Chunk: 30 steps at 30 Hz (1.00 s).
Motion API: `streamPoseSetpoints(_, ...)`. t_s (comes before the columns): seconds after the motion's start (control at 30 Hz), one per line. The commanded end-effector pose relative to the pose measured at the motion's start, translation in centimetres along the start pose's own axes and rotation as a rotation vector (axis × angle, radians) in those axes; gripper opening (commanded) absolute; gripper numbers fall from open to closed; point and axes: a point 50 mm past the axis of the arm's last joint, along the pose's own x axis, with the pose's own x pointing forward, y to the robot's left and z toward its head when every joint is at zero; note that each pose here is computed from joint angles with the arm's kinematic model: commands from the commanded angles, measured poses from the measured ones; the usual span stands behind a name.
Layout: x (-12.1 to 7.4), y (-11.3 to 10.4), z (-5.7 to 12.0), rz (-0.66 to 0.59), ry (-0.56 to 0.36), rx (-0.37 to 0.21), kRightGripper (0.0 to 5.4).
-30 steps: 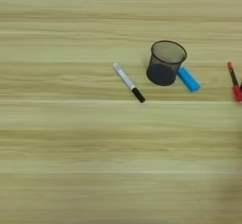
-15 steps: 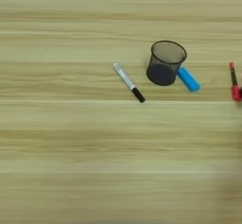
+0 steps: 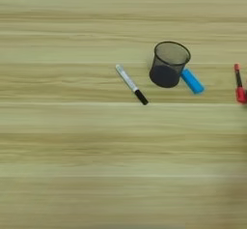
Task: Move the objects on the table
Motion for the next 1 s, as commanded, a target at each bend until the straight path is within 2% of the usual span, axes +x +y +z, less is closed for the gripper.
streamPoseSetpoints(0.03, -0.22, -0.59, 4.51, -0.012, -0.129, -0.035, 5.13)
streamPoseSetpoints(0.8, -0.07, -0.04, 4.3, 0.016, -0.12, -0.056, 2.31)
streamPoseSetpoints(0.87, -0.06, -0.02, 4.29, 0.017, -0.12, -0.056, 2.12)
streamPoseSetpoints(1.0, -0.06, 0.03, 4.33, 0.019, -0.123, -0.057, 2.1)
